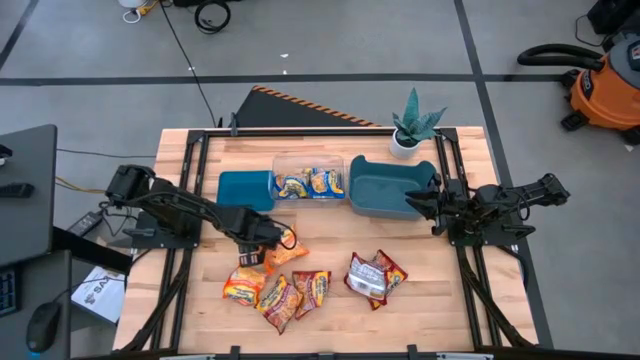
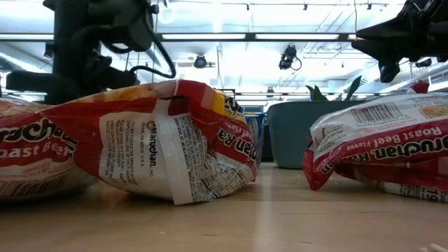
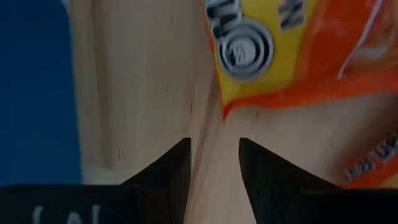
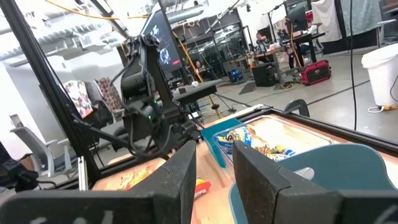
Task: Sort Maruchan noodles
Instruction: Put the top orange noodle pack into the right blue bin
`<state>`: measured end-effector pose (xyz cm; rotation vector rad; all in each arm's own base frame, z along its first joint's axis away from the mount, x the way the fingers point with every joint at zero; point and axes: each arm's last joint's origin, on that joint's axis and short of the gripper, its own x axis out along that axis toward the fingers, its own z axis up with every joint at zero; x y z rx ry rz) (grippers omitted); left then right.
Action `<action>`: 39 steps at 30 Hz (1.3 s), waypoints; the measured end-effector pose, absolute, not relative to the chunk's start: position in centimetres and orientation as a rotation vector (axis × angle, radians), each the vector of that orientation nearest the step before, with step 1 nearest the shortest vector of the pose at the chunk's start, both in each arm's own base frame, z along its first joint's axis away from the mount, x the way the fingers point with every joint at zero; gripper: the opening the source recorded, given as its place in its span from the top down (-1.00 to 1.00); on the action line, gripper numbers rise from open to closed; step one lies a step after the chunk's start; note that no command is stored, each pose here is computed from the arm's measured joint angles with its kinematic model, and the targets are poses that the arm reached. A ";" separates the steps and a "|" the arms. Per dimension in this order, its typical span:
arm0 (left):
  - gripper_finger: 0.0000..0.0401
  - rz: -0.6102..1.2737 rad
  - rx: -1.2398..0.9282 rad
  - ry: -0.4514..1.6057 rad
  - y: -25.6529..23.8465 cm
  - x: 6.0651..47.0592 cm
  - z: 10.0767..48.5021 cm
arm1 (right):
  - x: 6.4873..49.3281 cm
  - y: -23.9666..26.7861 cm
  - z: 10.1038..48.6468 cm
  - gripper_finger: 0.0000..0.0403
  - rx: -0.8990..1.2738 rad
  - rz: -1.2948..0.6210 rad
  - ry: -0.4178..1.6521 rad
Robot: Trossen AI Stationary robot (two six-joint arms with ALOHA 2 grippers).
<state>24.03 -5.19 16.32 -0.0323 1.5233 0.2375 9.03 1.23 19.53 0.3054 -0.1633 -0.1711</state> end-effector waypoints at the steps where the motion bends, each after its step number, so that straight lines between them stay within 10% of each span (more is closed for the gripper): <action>1: 0.30 0.237 -0.035 1.510 -5.2 24.1 16.2 | 9.0 1.2 19.5 0.45 0.305 -0.171 -0.163; 15: 0.32 0.221 -0.067 1.425 -5.3 25.0 16.2 | 9.0 1.2 19.6 0.45 0.306 -0.170 -0.166; 27: 0.96 0.228 -0.067 1.440 -5.3 25.1 15.8 | 9.0 1.2 19.6 0.45 0.308 -0.170 -0.170; 39: 0.99 0.336 0.091 1.497 -5.2 26.2 22.4 | 9.0 1.2 19.7 0.45 0.313 -0.169 -0.182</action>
